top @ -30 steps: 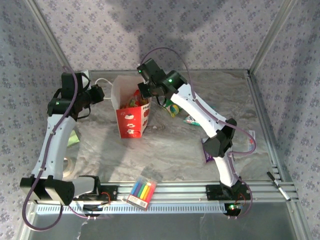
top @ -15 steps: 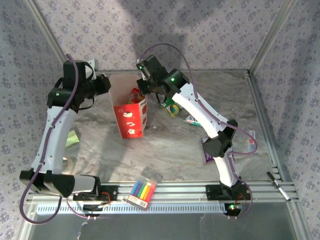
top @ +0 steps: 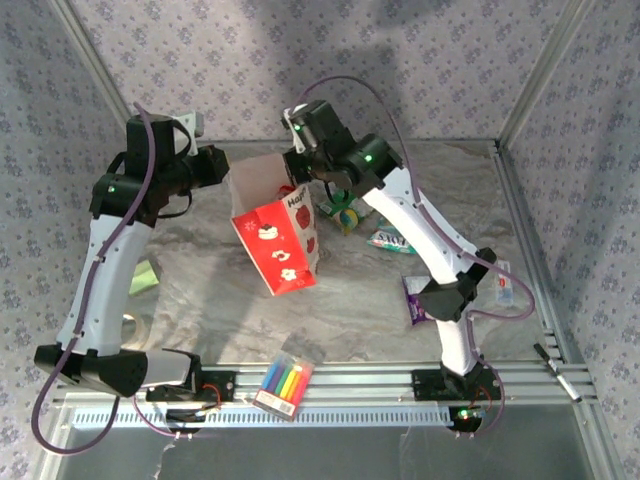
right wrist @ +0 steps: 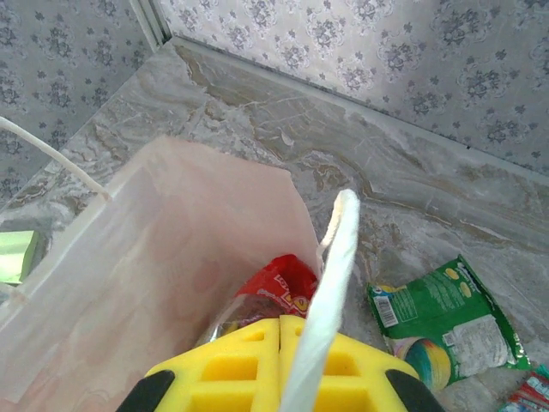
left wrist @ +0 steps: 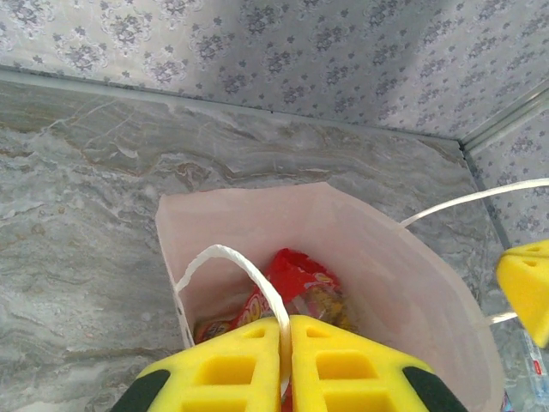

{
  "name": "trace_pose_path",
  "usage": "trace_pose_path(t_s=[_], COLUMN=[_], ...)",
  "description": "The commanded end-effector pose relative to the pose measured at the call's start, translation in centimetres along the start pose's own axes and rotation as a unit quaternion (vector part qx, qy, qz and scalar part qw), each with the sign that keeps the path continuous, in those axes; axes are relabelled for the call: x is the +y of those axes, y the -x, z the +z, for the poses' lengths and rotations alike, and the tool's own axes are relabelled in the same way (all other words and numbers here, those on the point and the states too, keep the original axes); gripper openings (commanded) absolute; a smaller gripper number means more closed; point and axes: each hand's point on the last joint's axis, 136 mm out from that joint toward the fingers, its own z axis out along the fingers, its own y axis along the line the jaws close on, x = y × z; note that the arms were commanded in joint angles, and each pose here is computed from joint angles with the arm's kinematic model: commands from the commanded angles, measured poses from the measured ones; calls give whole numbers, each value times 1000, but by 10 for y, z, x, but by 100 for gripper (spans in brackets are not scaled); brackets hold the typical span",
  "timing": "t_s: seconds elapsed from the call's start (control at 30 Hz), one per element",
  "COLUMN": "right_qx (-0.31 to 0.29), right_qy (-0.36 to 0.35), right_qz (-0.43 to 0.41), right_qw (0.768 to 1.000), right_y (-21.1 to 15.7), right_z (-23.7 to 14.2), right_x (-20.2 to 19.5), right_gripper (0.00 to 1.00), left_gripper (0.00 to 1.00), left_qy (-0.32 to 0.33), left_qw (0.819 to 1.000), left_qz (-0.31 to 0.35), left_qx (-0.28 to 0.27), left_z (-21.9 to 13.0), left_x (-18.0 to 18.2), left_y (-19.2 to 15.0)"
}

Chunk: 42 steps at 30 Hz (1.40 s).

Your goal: Place the snacks into the paper bag

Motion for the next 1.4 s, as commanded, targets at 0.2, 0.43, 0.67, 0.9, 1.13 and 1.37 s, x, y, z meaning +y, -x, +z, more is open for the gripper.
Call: trace_pose_path(t_s=[0.2, 0.43, 0.67, 0.9, 1.13, 1.37], right_qx=[-42, -11, 12, 28, 37, 39], right_qy=[-13, -21, -21, -26, -28, -29], right_qz=[0, 13, 31, 48, 68, 74], right_qw=[999, 1000, 999, 998, 997, 996], right_y=[4, -25, -43, -61, -75, -81], right_z=[-46, -33, -21, -18, -18, -21], right_x=[-16, -21, -25, -30, -37, -41], right_gripper=[0, 0, 0, 1, 1, 1], left_gripper=[10, 10, 11, 25, 38, 43], left_qy=[-17, -13, -13, -30, -57, -90], left_qw=[999, 1000, 1000, 999, 998, 995], left_qz=[3, -7, -12, -19, -12, 14], left_qx=[-27, -7, 0, 1, 21, 36], left_z=[-17, -9, -7, -7, -1, -4], left_x=[-12, -5, -2, -8, -22, -50], left_y=[3, -16, -25, -25, -33, -42])
